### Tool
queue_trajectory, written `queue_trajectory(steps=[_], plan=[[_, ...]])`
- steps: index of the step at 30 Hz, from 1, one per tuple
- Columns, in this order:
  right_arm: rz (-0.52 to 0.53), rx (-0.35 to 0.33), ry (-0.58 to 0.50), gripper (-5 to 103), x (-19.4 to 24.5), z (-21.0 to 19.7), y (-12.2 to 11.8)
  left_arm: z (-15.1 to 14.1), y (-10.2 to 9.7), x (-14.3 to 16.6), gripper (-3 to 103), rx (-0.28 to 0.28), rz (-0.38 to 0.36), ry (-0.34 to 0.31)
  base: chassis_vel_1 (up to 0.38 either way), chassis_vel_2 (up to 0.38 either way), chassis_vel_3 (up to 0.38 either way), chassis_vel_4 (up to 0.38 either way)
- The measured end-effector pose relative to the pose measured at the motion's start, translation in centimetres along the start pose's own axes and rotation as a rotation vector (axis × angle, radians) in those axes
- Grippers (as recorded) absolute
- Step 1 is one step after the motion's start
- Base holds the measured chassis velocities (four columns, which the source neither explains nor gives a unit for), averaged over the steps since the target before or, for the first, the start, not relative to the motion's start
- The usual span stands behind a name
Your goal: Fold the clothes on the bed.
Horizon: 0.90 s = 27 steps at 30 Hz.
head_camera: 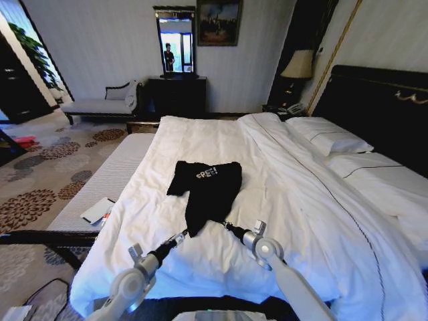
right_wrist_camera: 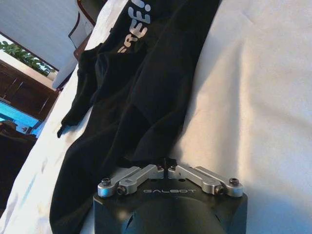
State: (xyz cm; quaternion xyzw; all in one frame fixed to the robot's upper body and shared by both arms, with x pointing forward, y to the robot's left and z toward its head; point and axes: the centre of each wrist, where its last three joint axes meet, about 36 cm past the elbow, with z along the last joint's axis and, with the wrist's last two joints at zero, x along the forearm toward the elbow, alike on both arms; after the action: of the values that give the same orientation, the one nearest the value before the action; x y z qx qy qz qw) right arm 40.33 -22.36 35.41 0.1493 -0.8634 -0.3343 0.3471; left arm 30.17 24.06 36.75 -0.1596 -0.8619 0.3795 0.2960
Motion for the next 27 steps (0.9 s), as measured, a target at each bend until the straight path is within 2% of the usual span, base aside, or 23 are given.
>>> queue_trajectory(steps=[5,9,12,24,27], plan=[[0.002,0.001,0.003,0,-0.1,0.1,0.0,0.5,0.1,-0.6,95,0.002,0.006,0.014,0.000,0.000,0.000,0.000],[0.005,0.006,0.008,0,0.0,0.1,-0.1,0.1,0.6,-1.4,93,-0.018,0.013,0.014,0.000,0.000,0.000,0.000],[0.016,0.023,0.012,0,-0.3,-0.2,-0.4,-0.4,0.5,-2.4,86,-0.021,0.021,0.009,0.000,0.000,0.000,0.000],[0.031,0.055,0.027,0,-0.5,-0.6,-0.6,1.0,0.9,-4.9,83,0.001,0.016,0.034,0.000,0.000,0.000,0.000],[0.032,0.056,0.032,0,-0.5,-0.3,-0.5,1.2,0.9,-5.4,72,-0.005,0.018,0.030,0.000,0.000,0.000,0.000]])
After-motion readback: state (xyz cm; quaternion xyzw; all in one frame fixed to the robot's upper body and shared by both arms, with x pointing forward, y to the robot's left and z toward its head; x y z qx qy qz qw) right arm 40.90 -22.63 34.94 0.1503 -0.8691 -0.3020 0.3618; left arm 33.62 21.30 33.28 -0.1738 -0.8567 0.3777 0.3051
